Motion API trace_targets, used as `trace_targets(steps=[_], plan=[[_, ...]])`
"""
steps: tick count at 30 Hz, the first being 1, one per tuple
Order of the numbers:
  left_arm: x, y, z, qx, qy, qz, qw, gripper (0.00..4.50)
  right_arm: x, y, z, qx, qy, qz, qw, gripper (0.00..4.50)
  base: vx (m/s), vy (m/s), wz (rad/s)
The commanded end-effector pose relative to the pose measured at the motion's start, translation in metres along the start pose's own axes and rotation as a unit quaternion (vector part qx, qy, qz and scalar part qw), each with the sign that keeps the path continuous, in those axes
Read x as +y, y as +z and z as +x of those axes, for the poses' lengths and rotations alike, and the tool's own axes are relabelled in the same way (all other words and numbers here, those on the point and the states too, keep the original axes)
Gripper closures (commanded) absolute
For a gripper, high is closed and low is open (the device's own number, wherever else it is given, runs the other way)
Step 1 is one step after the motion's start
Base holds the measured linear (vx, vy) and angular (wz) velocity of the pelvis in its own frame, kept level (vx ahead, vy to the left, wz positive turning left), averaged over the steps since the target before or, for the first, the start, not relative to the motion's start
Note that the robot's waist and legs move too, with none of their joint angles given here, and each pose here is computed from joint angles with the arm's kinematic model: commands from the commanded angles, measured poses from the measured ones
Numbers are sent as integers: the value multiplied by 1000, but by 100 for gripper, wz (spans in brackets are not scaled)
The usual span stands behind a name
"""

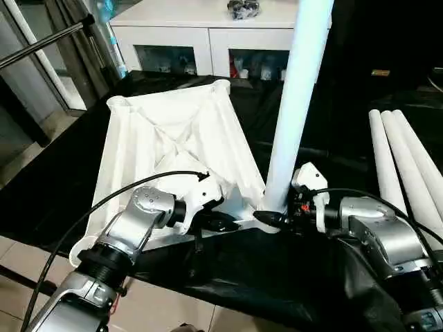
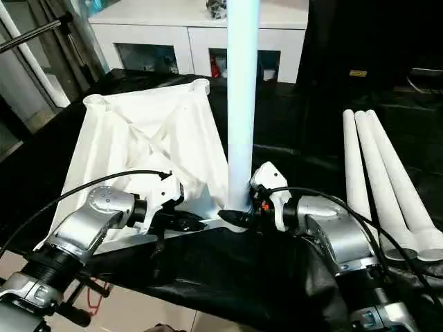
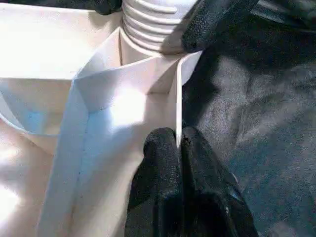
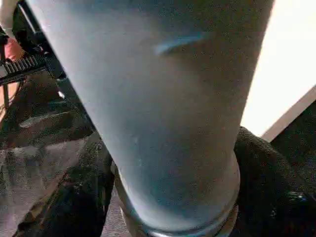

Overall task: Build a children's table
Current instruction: Rotate leg to tighten

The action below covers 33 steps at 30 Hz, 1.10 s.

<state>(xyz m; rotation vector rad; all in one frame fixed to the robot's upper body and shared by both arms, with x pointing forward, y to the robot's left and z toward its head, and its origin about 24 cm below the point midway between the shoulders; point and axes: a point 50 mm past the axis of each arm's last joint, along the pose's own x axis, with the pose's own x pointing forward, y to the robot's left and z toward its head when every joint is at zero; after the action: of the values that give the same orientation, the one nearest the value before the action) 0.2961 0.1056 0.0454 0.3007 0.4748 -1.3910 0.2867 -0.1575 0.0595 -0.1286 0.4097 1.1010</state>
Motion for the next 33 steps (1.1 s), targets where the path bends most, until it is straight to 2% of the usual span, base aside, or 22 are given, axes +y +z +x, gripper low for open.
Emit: trace_targets(steps=[1,5,6,8,9,10,14,15,16,17,18,20,28,29,30,31,32,33], plan=[[-5,3,1,-5,-25,6,1000,450,5,2,2,4,14,-5,1000,153,0,0,0],[-2,2,4,-8,-4,-4,1000,450,7,0,7,-4,5,9,1000,167,0,0,0],[4,5,10,-13,29,-18,999,450,3,-3,15,-13,-36,24,999,167,0,0,0],[6,6,12,-14,40,-23,999,450,2,-4,18,-15,-53,28,998,168,0,0,0],[11,9,16,-20,68,-35,997,450,-2,-7,24,-17,-89,42,995,169,0,0,0],[18,14,23,-24,110,-52,992,450,-8,-11,33,-17,-145,69,987,169,0,0,0],[24,21,32,-26,154,-70,985,450,-13,-18,46,-9,-207,103,973,170,0,0,0],[27,28,40,-31,181,-80,980,450,-15,-23,56,1,-259,140,956,170,0,0,0],[28,28,41,-31,182,-81,979,450,-16,-24,57,2,-262,143,954,170,0,0,0],[27,32,45,-34,186,-82,979,450,-16,-25,62,3,-278,165,946,170,0,0,0],[26,35,48,-36,186,-77,979,450,-14,-24,67,-3,-279,171,945,135,0,0,0],[23,39,53,-42,175,-69,981,450,-10,-20,74,-15,-264,171,949,98,0,0,0],[21,40,54,-45,167,-62,983,450,-8,-18,76,-20,-254,168,952,98,0,0,0],[21,40,54,-45,167,-62,983,450,-8,-18,76,-20,-254,168,952,79,0,0,0],[20,40,54,-46,162,-59,984,450,-7,-16,76,-21,-250,164,954,79,0,0,0],[13,34,47,-48,120,-39,991,450,-7,-7,65,-36,-201,113,972,79,0,0,0],[8,28,39,-47,87,-24,995,450,-6,-2,53,-41,-157,72,984,79,0,0,0],[8,28,39,-47,87,-24,995,450,-6,-2,53,-41,-157,72,984,79,0,0,0]])
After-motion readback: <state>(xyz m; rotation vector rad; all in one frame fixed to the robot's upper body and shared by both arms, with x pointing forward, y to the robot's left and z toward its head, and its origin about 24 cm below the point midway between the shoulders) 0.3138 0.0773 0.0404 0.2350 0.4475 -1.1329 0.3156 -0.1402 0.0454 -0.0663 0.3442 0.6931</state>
